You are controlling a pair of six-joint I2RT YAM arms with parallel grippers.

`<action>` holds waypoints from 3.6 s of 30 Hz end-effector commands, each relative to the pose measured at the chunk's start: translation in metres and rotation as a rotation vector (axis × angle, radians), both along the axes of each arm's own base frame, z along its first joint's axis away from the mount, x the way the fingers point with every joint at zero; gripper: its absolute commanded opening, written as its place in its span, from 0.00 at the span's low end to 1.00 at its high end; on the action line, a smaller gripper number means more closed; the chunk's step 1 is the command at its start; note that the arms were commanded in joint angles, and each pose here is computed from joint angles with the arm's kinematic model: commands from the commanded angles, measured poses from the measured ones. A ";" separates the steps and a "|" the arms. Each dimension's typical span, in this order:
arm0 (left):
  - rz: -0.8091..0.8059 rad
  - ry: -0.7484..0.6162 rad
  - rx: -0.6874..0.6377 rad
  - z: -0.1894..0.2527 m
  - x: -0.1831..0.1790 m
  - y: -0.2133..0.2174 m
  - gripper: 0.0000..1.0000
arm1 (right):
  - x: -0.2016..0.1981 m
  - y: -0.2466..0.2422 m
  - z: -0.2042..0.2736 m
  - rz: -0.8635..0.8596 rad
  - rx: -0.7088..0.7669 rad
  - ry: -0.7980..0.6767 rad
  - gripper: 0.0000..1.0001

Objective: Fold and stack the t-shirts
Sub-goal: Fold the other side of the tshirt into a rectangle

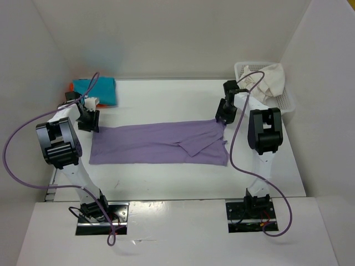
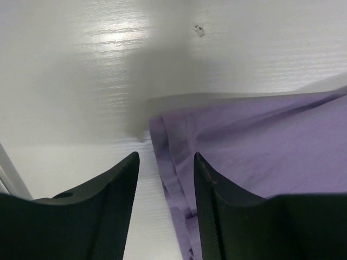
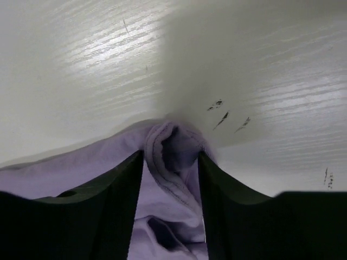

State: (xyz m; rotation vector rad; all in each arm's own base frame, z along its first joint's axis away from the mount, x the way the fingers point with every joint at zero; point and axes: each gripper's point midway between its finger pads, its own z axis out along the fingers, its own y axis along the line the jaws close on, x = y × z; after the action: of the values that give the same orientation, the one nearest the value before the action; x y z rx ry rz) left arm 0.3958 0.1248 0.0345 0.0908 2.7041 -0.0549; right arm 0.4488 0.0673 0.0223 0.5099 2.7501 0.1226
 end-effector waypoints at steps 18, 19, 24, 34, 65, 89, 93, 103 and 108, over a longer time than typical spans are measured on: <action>-0.144 -0.219 0.424 0.132 0.016 -0.006 0.73 | -0.147 0.099 0.055 0.153 0.066 -0.003 0.30; -0.191 -0.221 0.440 0.136 0.016 -0.013 0.73 | -0.148 0.106 0.055 0.162 0.068 0.000 0.30; -0.464 -0.277 0.454 0.157 0.028 -0.086 0.75 | -0.147 0.114 0.039 0.154 0.073 0.031 0.26; -0.661 -0.252 0.423 0.129 0.024 -0.181 0.76 | -0.167 0.120 0.020 0.177 0.030 0.100 0.18; -0.688 -0.055 0.317 0.047 -0.006 -0.195 0.78 | -0.098 0.126 0.016 0.224 -0.140 0.019 0.21; -1.779 -0.355 0.370 0.042 -0.105 -0.490 0.73 | -0.051 0.003 0.047 -0.012 0.029 -0.079 0.43; -1.787 -0.338 0.361 0.029 -0.105 -0.499 0.67 | -0.055 0.000 0.040 -0.009 0.032 -0.066 0.43; -1.792 -0.292 0.391 0.010 -0.105 -0.492 0.56 | -0.056 -0.004 0.039 -0.020 0.051 -0.072 0.43; -1.800 -0.294 0.395 0.007 -0.104 -0.493 0.56 | -0.053 -0.006 0.040 -0.026 0.060 -0.080 0.43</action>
State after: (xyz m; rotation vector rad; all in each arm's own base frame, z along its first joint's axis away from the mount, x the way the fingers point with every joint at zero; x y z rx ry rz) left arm 0.2929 -0.3654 0.0529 2.2084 1.4819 -0.0081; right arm 0.3836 0.0655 0.0469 0.5599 2.7438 0.1858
